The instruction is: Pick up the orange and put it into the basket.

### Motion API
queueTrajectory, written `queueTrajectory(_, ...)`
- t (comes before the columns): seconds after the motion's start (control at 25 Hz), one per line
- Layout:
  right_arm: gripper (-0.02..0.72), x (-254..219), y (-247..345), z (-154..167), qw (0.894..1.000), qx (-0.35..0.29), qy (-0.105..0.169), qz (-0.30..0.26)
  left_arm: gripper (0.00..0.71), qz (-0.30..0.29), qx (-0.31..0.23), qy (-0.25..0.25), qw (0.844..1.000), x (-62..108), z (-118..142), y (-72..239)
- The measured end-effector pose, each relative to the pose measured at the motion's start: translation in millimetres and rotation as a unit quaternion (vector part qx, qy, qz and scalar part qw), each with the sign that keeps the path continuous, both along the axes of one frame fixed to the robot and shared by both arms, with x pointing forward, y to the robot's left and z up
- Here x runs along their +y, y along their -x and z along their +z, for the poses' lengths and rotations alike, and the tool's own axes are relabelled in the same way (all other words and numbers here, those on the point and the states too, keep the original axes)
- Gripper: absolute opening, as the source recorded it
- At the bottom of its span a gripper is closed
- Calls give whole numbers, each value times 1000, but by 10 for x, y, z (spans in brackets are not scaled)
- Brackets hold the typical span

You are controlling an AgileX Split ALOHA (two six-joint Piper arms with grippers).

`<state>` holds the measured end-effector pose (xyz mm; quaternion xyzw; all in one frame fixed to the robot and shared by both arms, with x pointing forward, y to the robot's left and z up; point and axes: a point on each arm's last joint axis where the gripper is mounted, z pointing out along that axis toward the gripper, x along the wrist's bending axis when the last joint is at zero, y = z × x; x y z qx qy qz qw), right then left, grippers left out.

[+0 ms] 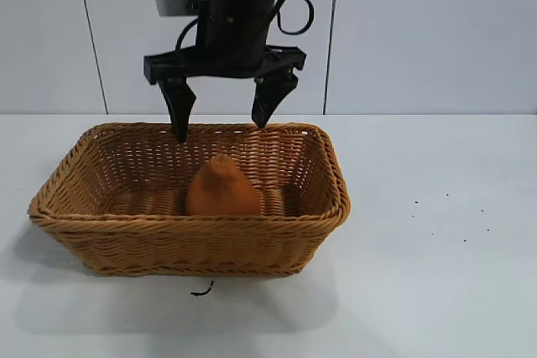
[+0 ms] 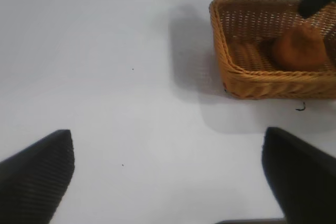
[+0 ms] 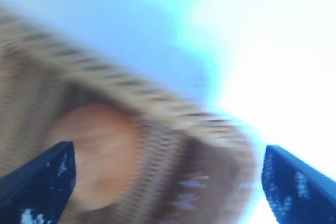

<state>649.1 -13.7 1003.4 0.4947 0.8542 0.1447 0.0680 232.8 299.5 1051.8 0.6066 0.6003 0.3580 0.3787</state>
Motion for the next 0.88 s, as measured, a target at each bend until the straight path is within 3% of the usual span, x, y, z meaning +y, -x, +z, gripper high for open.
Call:
queueTrajectory(0.28, 664, -783, -425, 99, 996, -15, 12, -87, 697, 0, 0, 0, 1000, 0, 0, 0)
queueTrajectory(0.64, 663, -2024, -809, 100, 976, -15, 19, -216, 697, 0, 0, 0, 1000, 0, 0, 0)
queueTrajectory(0.88, 662, -2493, -857, 90, 964, -12, 20, -264, 697, 0, 0, 0, 1000, 0, 0, 0)
